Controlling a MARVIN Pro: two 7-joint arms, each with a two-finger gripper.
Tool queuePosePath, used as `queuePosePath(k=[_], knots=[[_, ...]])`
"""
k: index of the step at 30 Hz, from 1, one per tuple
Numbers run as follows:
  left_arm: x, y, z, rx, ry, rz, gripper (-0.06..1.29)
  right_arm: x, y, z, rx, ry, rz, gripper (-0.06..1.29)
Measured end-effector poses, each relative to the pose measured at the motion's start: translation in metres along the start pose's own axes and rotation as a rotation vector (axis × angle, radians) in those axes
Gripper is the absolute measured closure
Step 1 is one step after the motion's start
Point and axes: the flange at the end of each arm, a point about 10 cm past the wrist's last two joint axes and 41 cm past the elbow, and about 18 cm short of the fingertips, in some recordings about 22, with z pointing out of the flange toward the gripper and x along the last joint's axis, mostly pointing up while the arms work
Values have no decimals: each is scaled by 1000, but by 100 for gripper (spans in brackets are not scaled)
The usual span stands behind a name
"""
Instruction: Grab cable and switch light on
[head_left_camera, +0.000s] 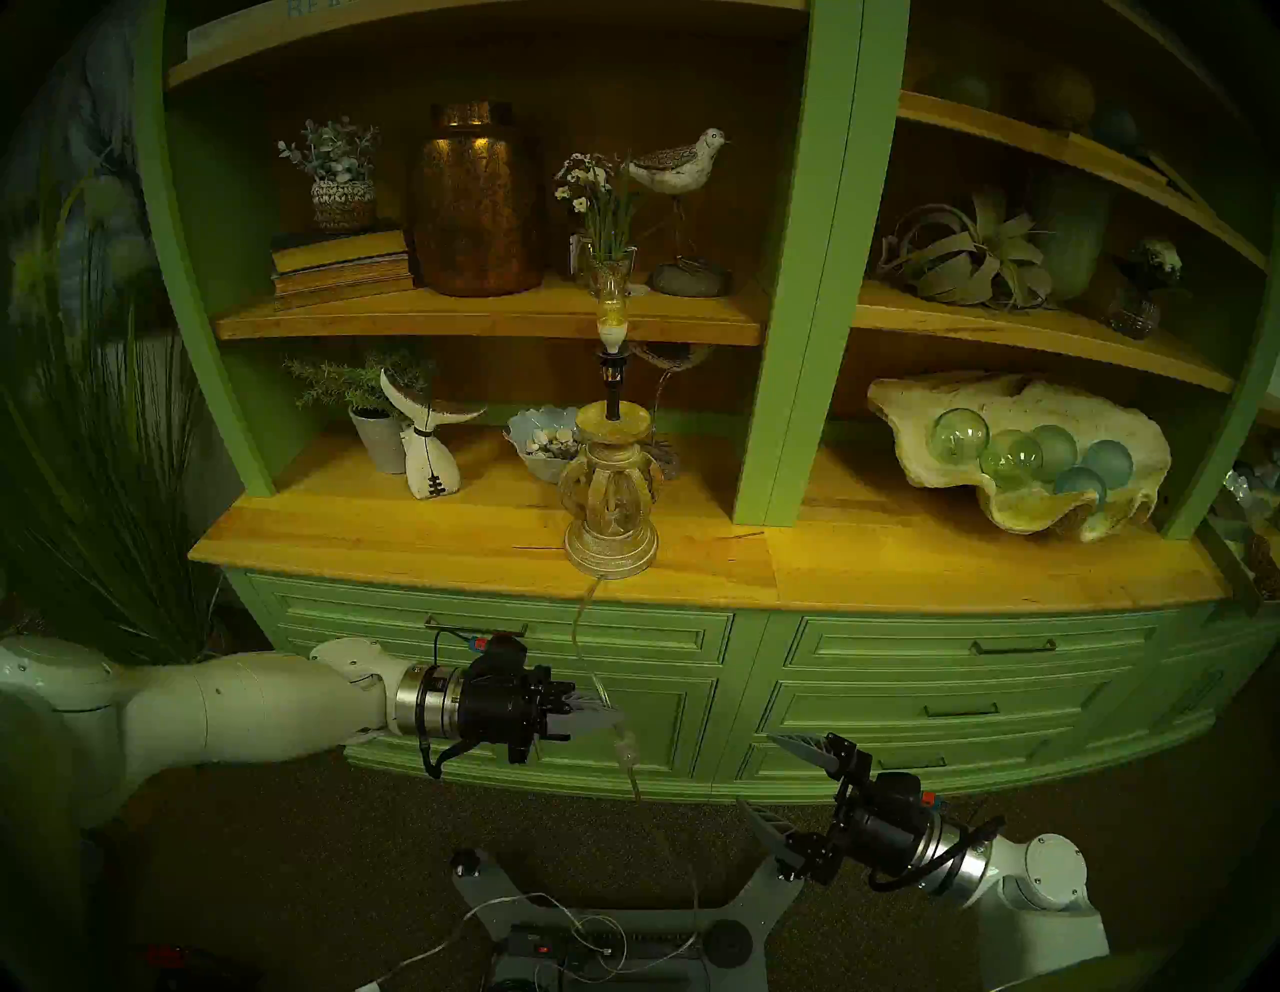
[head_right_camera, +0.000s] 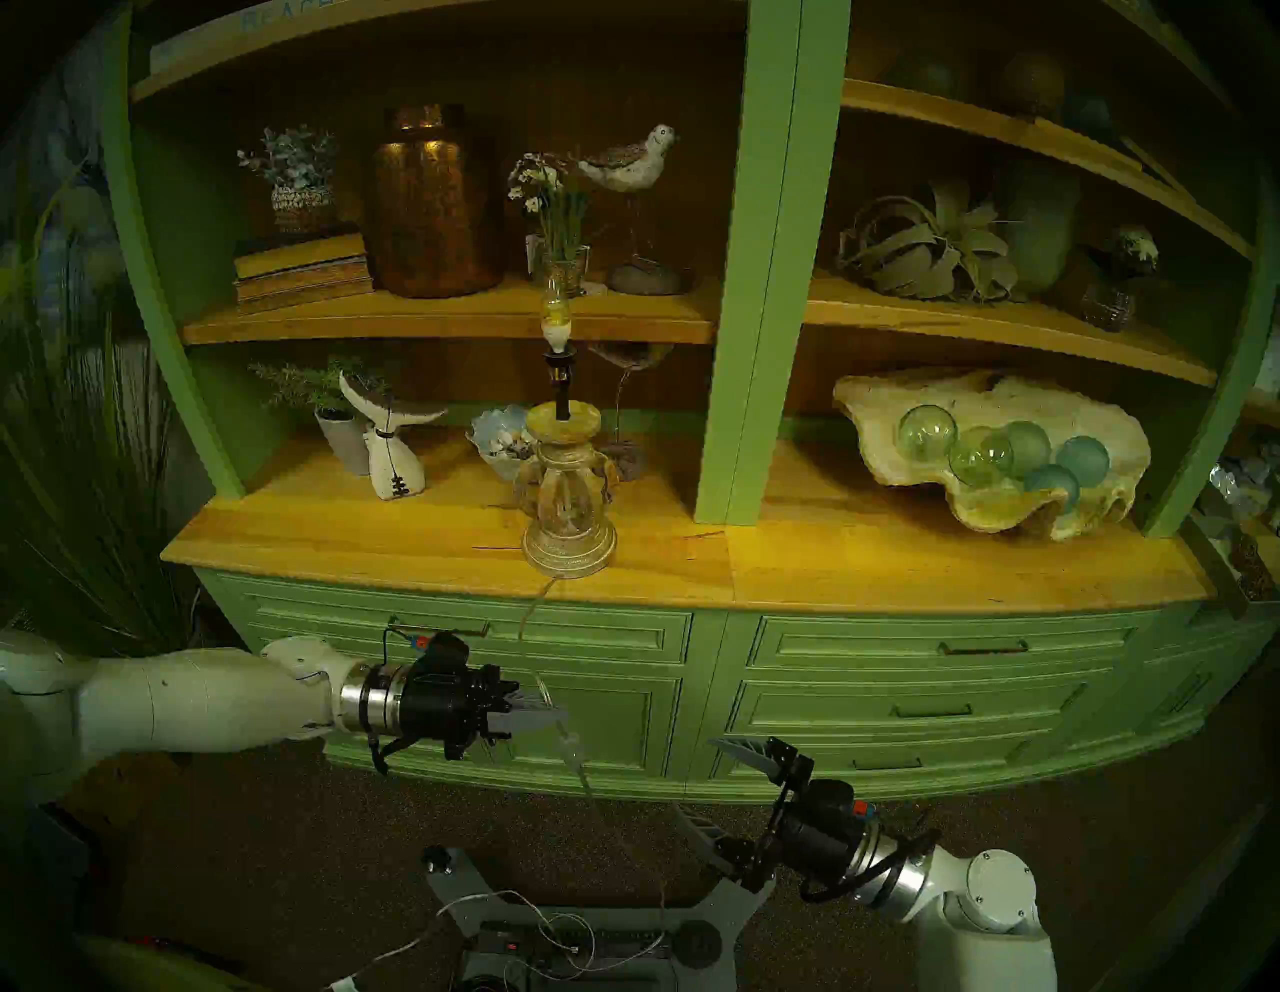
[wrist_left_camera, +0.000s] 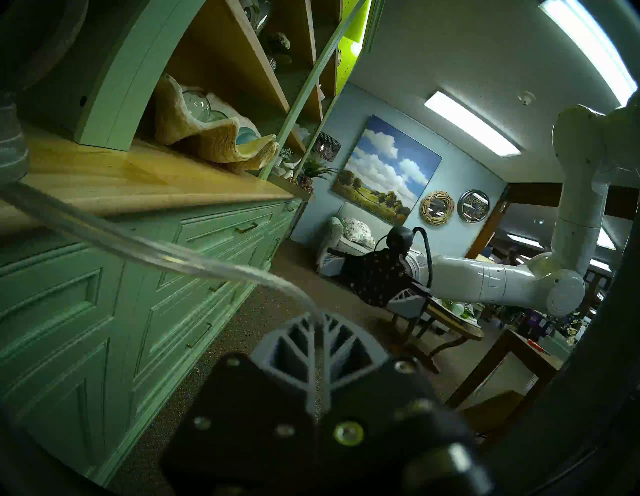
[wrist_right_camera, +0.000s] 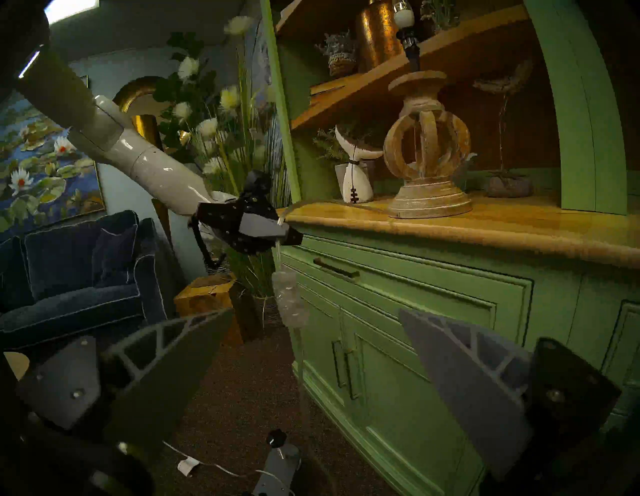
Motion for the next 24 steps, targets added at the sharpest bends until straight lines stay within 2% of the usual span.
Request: queuePosePath(k=[8,16,24], knots=[[0,0,0,0,0,0,125,9,23,-2,42,-28,4,-1],[0,0,0,0,0,0,125,12,32,2,53,-4,-51,-1],[0,0,0,0,0,0,125,14,35,4,63,8,-76,-1]])
